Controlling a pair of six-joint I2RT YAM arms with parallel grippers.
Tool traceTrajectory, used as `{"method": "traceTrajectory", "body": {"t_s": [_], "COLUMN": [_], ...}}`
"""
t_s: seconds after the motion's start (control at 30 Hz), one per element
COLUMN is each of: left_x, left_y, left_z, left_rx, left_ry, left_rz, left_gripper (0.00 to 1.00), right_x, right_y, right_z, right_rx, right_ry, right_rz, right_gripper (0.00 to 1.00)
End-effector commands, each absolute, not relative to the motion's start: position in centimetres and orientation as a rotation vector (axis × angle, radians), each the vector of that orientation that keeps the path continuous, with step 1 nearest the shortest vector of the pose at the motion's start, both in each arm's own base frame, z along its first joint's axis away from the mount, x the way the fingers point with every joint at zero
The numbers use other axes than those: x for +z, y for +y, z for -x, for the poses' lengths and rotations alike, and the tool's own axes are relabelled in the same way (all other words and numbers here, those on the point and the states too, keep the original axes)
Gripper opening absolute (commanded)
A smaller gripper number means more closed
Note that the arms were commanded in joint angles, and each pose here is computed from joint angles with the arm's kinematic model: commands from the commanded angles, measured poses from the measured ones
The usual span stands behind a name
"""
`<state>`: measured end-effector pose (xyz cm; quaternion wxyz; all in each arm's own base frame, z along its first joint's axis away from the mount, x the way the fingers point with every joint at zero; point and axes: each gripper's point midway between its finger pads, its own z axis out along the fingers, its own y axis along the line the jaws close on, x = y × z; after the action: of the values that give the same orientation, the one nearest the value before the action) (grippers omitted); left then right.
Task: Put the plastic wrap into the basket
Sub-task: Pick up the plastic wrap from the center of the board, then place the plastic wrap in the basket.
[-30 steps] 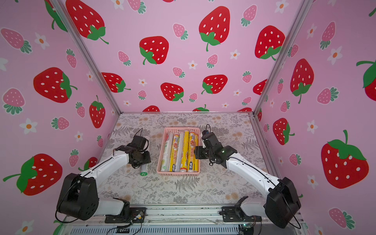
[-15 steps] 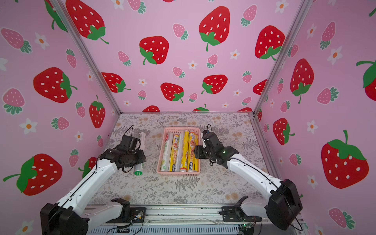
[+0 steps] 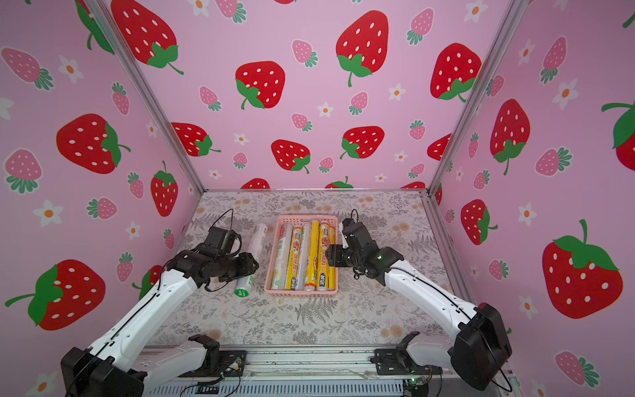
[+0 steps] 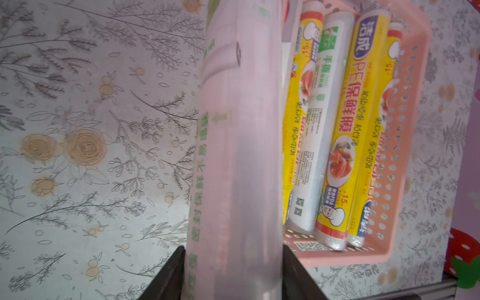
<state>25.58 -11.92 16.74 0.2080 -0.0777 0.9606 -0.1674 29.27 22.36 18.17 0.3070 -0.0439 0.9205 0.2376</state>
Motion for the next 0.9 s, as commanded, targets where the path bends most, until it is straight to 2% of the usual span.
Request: {"method": "traceTrajectory", "body": {"t_s": [0.0,0.3,0.87], "left_x": [20.9,19.1,15.2], "left_y": [-15.6,-20.4,-22.1], "left_z": [-28.0,-29.9,-33.1], "left_rx": [-0.607,-0.648,-0.545], "left_ry": [2.534,2.565,2.538], "left_rz": [0.112,0.038,0.113], "left_gripper": [0.5,0.49,0.49], "right_x": [18.7,18.2,17.5], "right_y": [22.3,22.0,21.7], "right_z": [-29.2,-29.2,-29.1], "right_rx": [0.648,0.623,0.594], "right_ry": [2.411,2.414,2.428], "right_rz": [0.109,0.12,0.138], "right_gripper": [0.64,0.64,0.65]}}
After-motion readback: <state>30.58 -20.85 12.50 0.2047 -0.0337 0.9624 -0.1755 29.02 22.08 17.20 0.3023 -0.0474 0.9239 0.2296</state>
